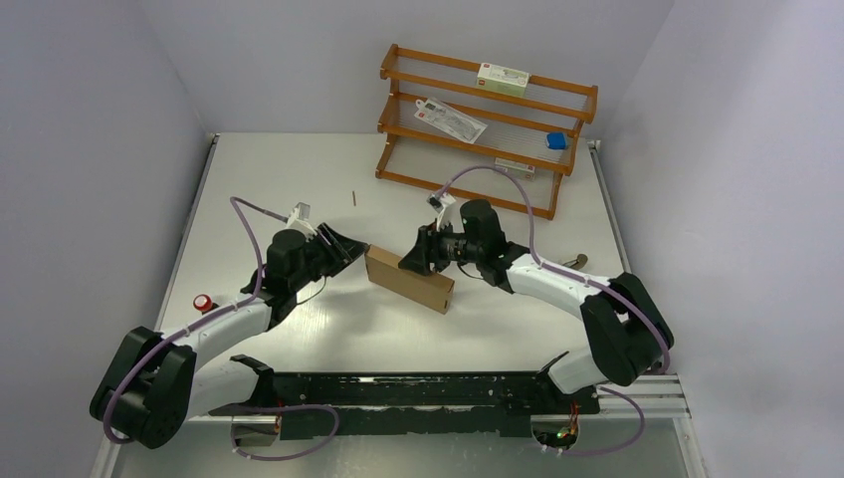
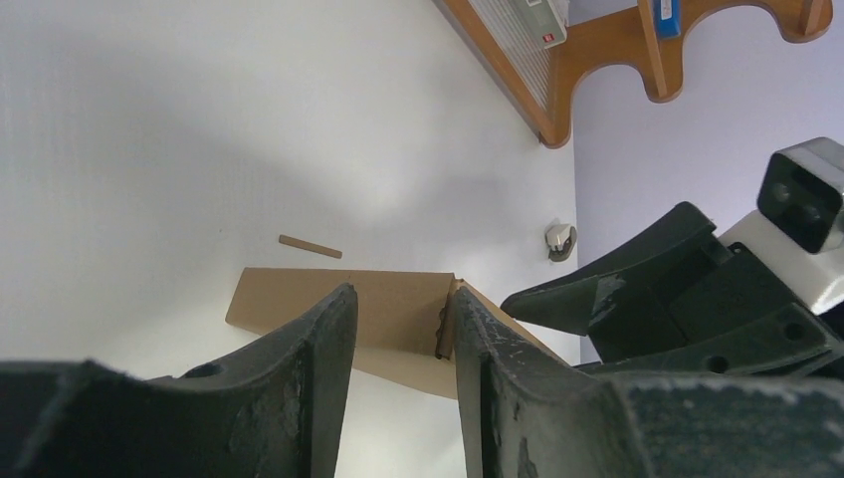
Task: Fold the paper box
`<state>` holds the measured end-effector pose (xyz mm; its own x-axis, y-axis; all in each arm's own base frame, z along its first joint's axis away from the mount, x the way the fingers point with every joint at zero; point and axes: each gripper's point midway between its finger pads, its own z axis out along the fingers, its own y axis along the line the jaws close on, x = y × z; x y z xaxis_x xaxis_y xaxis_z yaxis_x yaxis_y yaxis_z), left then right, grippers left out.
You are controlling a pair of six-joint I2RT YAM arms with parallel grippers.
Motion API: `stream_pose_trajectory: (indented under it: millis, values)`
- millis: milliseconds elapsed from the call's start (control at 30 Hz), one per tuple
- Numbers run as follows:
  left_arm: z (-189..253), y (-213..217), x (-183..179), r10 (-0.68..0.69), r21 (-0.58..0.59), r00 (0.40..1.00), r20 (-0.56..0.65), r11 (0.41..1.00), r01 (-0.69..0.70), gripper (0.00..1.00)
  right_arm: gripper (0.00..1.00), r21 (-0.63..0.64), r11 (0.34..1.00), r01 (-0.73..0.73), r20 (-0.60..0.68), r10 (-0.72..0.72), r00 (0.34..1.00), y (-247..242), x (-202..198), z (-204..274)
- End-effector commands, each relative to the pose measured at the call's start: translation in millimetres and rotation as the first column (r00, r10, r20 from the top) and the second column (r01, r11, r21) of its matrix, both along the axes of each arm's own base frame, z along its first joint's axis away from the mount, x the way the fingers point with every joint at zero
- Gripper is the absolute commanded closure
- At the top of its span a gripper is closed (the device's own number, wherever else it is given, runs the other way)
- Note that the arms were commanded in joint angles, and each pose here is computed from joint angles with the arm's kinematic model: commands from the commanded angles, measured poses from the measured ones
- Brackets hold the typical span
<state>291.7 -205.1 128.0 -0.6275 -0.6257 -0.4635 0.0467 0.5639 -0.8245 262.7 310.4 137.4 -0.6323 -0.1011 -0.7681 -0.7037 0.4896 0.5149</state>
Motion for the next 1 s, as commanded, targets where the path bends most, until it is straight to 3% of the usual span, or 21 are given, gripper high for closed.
stream_pose_trajectory:
  millis: [0, 400, 733, 967]
  values:
    - [-4.6, -0.7, -4.4, -0.019, 0.013, 1.0, -0.021, 1.0, 0.019, 0.55, 0.48, -0.029, 1.0, -0.008, 0.006, 0.008, 1.0, -4.0, -5.9, -24.6]
    - [3.4, -8.6, -14.8, -0.053, -0.12, 0.998, 0.023, 0.991, 0.056, 0.48, 0.5, -0.089, 0.996, 0.012, 0.022, -0.01, 1.0, -15.2, -10.0, -61.1]
    - [-47.4, 8.0, -26.9, -0.02, -0.244, 0.99, -0.137, 0.97, -0.014, 0.71, 0.5, -0.094, 0.996, 0.003, 0.023, -0.001, 1.0, -13.7, -8.7, -61.7]
    - [-95.8, 15.2, -39.2, -0.011, -0.124, 0.96, -0.279, 0.992, -0.024, 0.81, 0.5, -0.098, 0.995, 0.008, 0.03, -0.005, 1.0, -13.8, -6.6, -60.1]
